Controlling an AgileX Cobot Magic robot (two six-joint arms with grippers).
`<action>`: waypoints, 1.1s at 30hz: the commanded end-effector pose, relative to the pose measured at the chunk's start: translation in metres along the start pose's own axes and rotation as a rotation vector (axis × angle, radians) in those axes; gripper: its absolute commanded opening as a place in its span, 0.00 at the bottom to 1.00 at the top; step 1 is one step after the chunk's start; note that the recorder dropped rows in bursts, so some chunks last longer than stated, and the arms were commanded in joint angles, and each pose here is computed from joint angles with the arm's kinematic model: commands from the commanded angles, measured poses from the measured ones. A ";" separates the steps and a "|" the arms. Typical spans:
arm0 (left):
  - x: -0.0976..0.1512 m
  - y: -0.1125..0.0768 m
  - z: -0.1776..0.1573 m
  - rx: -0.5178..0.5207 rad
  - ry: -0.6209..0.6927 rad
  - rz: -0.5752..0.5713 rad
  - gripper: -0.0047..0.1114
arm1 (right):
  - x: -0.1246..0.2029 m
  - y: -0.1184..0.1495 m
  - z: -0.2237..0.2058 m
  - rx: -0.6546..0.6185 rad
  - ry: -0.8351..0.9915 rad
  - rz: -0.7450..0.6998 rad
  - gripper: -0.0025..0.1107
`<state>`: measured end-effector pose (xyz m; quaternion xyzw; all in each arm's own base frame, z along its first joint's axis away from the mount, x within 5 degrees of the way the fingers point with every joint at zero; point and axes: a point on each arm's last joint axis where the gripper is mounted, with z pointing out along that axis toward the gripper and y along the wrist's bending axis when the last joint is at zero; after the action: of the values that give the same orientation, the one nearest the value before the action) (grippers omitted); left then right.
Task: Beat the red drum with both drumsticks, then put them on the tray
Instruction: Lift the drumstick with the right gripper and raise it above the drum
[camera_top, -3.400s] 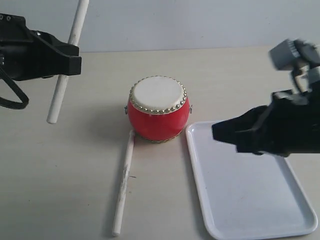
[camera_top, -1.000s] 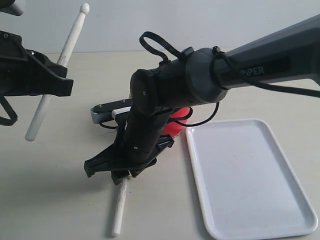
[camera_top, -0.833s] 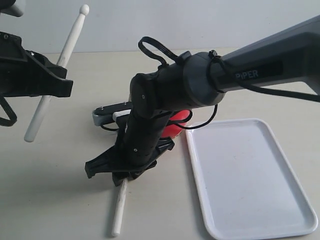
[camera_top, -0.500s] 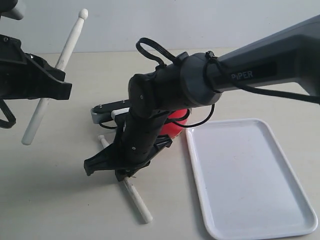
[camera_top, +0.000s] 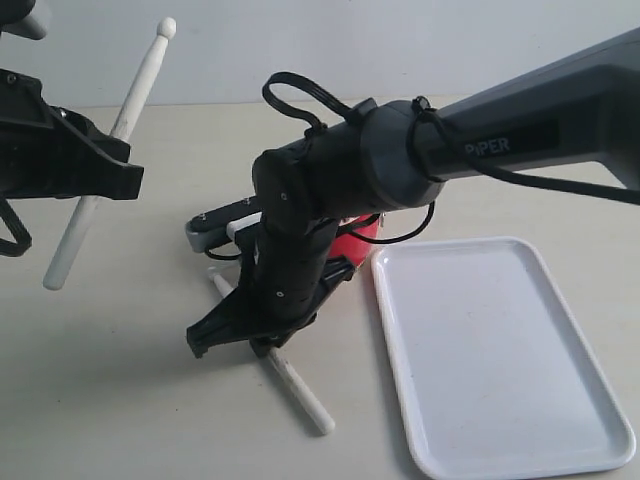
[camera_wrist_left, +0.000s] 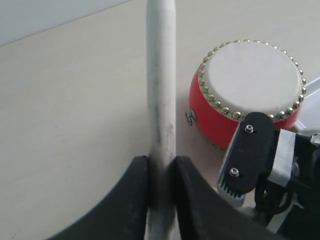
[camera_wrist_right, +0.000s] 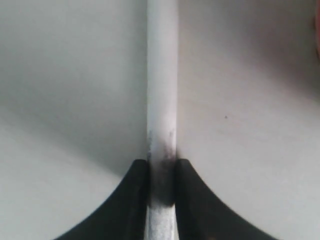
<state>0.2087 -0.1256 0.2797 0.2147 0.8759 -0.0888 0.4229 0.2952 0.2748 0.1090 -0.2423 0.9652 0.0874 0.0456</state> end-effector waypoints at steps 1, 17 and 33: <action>-0.002 0.000 -0.002 0.004 -0.024 -0.006 0.04 | 0.011 0.001 -0.013 -0.025 0.076 -0.067 0.02; -0.002 0.000 -0.002 0.002 -0.025 0.078 0.04 | 0.034 -0.037 -0.198 0.525 -0.232 -0.240 0.02; 0.016 -0.029 0.036 0.070 0.177 0.540 0.04 | 0.046 -0.056 -0.157 0.689 -0.140 -0.379 0.02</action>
<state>0.2089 -0.1553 0.2424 0.4557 0.8183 0.0084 0.3502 0.2739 0.1753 0.2567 -0.3737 0.8751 -0.2417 0.1901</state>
